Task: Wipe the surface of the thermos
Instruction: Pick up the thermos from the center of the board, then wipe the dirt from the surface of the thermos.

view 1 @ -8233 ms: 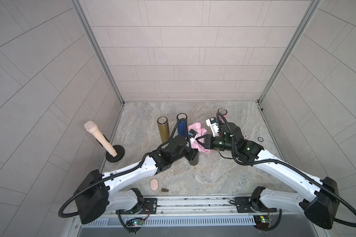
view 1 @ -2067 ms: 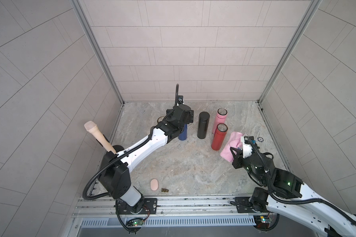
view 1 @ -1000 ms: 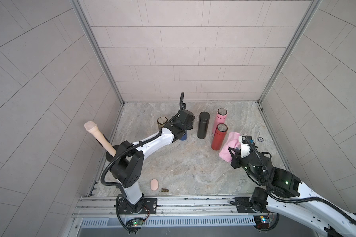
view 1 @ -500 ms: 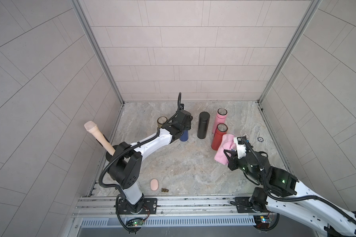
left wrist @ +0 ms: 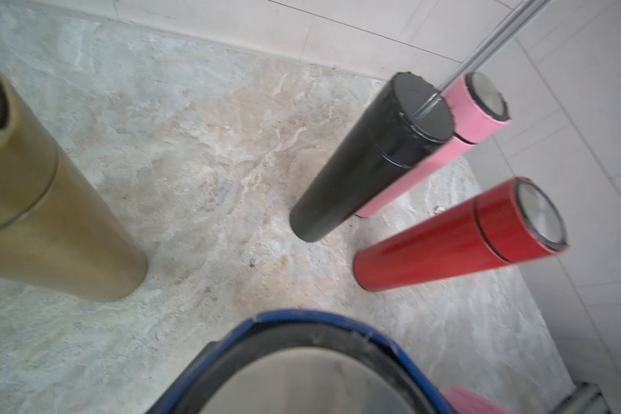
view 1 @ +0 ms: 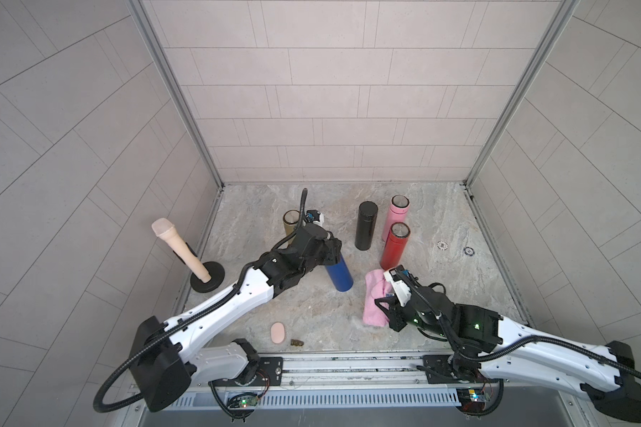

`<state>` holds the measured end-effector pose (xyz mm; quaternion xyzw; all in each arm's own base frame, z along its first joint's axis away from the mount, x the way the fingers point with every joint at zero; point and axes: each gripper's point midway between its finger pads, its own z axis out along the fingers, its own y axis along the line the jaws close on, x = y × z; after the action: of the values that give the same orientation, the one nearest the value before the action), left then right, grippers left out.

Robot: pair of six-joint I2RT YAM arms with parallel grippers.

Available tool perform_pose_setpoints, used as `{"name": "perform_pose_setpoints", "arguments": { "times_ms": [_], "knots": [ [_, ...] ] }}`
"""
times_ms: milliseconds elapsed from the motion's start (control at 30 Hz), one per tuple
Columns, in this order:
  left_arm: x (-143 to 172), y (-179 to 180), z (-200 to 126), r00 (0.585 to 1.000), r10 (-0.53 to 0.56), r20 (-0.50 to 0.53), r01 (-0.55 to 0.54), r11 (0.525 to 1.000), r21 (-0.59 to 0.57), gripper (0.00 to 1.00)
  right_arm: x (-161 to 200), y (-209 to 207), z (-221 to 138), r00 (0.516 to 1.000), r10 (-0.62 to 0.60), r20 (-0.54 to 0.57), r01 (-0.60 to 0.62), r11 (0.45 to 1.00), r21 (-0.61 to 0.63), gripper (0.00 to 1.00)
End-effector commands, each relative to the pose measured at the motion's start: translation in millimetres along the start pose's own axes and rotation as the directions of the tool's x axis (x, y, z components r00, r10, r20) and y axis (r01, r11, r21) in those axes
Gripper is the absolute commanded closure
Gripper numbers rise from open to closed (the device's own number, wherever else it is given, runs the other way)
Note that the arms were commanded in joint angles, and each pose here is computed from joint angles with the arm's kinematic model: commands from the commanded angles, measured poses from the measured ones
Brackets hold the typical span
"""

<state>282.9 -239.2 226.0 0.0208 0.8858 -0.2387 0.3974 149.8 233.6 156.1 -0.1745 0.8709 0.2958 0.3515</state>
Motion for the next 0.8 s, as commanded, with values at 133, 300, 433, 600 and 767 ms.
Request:
{"name": "perform_pose_setpoints", "arguments": {
  "times_ms": [133, 300, 433, 600, 767],
  "knots": [
    [16.1, -25.2, -33.2, 0.990, -0.142, 0.009, 0.140, 0.987, 0.084, 1.00, 16.0, -16.0, 31.6, 0.997, 0.073, -0.027, -0.070, 0.993, 0.097, 1.00],
    [24.3, -29.2, -31.1, 0.991, -0.130, 0.018, 0.128, 0.989, 0.071, 1.00, -10.0, 12.9, 35.7, 1.000, 0.017, -0.003, -0.017, 1.000, 0.020, 1.00],
    [42.4, -38.9, -8.8, 0.990, -0.140, -0.014, 0.141, 0.987, 0.083, 1.00, -39.9, 51.5, 32.3, 0.998, -0.051, 0.023, 0.053, 0.994, -0.096, 1.00],
    [48.2, -53.4, 9.7, 0.991, -0.133, -0.022, 0.135, 0.986, 0.099, 1.00, -60.1, 85.0, 33.3, 0.997, -0.060, 0.045, 0.068, 0.976, -0.205, 1.00],
    [30.4, -61.0, 5.1, 0.992, -0.124, 0.022, 0.121, 0.987, 0.101, 1.00, -26.1, 64.3, 49.8, 0.999, -0.022, -0.040, 0.015, 0.987, -0.160, 1.00]
  ]
}}
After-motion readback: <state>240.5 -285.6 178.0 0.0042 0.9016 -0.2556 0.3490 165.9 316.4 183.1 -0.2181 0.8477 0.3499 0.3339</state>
